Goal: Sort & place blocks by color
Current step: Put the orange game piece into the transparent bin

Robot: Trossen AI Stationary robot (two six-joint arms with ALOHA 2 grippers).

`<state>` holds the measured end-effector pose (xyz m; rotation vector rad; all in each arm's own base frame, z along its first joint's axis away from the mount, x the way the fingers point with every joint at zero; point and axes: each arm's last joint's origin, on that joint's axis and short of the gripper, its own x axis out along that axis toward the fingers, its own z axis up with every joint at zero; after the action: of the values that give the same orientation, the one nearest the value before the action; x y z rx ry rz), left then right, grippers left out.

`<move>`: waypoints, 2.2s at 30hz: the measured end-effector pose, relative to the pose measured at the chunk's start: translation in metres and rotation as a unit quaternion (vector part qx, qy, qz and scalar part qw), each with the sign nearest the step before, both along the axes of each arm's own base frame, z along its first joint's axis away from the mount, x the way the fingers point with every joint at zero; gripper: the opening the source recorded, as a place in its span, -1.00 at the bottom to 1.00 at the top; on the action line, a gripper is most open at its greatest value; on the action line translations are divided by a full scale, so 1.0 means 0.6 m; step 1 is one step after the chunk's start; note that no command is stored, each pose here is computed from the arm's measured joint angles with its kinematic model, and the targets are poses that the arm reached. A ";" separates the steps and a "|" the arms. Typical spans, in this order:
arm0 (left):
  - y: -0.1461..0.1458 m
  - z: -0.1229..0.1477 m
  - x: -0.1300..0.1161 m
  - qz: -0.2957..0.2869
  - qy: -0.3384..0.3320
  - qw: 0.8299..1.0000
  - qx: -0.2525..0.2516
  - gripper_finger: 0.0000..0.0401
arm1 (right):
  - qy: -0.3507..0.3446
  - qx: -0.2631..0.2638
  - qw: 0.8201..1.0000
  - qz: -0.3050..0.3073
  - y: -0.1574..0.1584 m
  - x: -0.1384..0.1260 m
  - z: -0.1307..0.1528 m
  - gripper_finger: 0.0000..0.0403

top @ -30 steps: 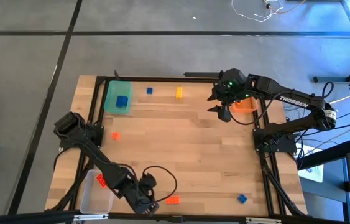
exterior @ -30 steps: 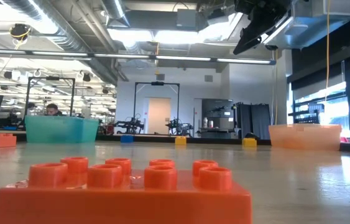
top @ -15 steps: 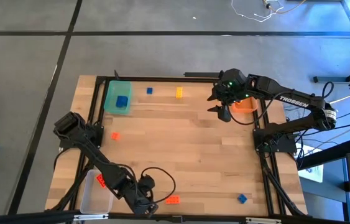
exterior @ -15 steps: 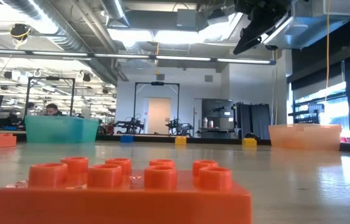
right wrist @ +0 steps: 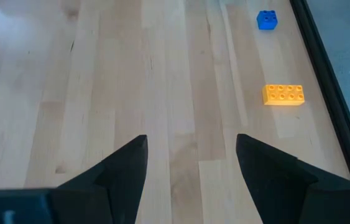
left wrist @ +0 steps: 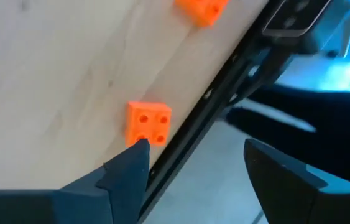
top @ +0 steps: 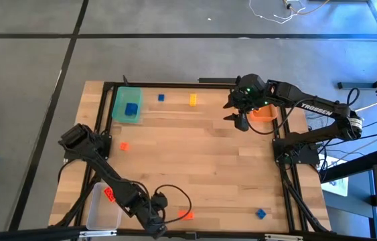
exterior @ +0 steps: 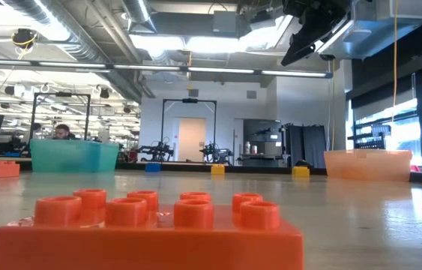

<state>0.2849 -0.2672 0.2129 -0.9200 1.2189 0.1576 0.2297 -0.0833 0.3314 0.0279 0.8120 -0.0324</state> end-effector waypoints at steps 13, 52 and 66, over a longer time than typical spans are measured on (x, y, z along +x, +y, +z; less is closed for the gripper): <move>-0.013 -0.070 0.011 -0.051 0.038 0.997 0.036 0.26 | -0.003 -0.001 1.000 0.000 0.000 0.001 0.000 0.22; -0.008 -0.139 0.021 -0.074 0.066 0.989 0.113 0.22 | -0.007 -0.003 1.000 0.000 -0.001 0.001 0.001 0.22; -0.004 -0.141 0.019 -0.048 0.080 0.989 0.115 0.14 | -0.007 -0.003 1.000 0.000 -0.001 0.001 0.001 0.22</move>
<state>0.2965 -0.2695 0.1285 -0.6558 1.3598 0.2926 0.2306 -0.0836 0.3323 0.0226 0.7985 -0.0346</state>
